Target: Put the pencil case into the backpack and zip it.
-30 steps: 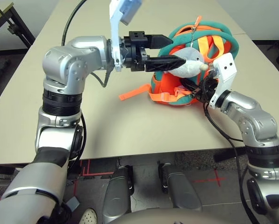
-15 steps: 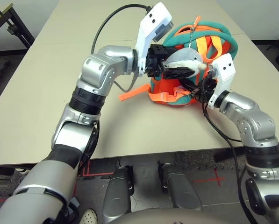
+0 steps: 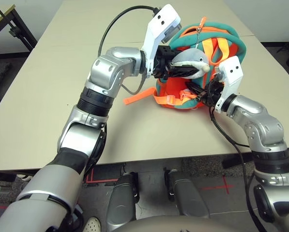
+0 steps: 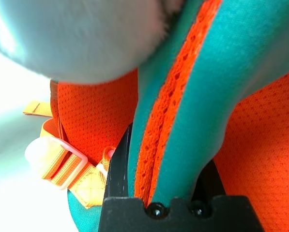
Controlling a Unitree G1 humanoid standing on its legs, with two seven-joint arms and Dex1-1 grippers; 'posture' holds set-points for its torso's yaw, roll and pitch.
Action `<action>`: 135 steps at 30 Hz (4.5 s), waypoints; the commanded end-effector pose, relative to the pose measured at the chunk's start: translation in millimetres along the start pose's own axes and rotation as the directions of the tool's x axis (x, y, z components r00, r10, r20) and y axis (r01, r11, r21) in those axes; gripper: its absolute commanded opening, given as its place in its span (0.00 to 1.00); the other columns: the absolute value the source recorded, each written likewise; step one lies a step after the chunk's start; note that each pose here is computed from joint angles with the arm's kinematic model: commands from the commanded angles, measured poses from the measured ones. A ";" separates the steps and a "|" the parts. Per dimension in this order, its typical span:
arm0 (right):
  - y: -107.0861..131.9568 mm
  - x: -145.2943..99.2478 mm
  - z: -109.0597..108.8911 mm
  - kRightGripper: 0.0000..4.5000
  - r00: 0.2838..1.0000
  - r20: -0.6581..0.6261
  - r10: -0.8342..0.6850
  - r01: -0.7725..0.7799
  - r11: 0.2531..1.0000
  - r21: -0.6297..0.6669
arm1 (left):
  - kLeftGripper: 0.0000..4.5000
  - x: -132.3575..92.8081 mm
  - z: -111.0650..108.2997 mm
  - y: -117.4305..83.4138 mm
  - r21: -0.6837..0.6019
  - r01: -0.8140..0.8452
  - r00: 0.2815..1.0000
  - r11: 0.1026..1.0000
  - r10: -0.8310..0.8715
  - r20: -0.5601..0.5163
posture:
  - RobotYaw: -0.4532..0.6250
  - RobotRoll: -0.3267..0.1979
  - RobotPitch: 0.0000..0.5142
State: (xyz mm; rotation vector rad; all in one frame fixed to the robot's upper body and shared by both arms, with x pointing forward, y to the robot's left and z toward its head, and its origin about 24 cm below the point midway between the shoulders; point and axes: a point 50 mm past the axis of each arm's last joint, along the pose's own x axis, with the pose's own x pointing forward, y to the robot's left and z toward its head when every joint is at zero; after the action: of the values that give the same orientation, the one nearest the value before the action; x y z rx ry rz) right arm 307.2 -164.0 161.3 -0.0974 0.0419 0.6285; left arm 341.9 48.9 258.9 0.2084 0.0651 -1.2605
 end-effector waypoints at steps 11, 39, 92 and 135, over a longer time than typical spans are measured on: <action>1.0 3.0 -16.3 0.14 0.997 -0.071 0.009 -0.007 1.000 0.024 | 0.72 -10.2 4.9 -2.0 -0.021 -0.024 0.999 0.999 0.025 0.023 | 0.28 0.62 0.29; 1.9 2.7 -17.7 0.14 0.997 -0.075 0.013 -0.011 1.000 0.021 | 0.54 -5.8 -8.6 -2.3 -0.037 -0.023 1.000 0.999 0.022 -0.013 | 0.28 0.62 0.29; 6.0 12.0 -20.0 0.14 0.996 -0.082 0.044 -0.042 0.999 0.015 | 0.28 -65.0 -185.9 21.6 -0.331 -0.355 0.891 0.874 0.209 -0.404 | 0.31 0.62 0.32; -15.5 -37.4 9.8 1.00 0.994 -0.109 0.001 0.018 0.984 0.178 | 1.00 -77.4 -106.6 34.6 -0.394 -0.323 0.944 0.860 0.321 -0.071 | 0.30 0.62 0.38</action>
State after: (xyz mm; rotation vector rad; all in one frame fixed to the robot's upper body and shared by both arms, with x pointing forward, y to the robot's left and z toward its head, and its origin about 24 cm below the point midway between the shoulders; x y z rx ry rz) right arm 291.6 -185.8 170.9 0.0329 0.1930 0.6371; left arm 361.3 149.7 169.1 -0.1271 0.2901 -0.8876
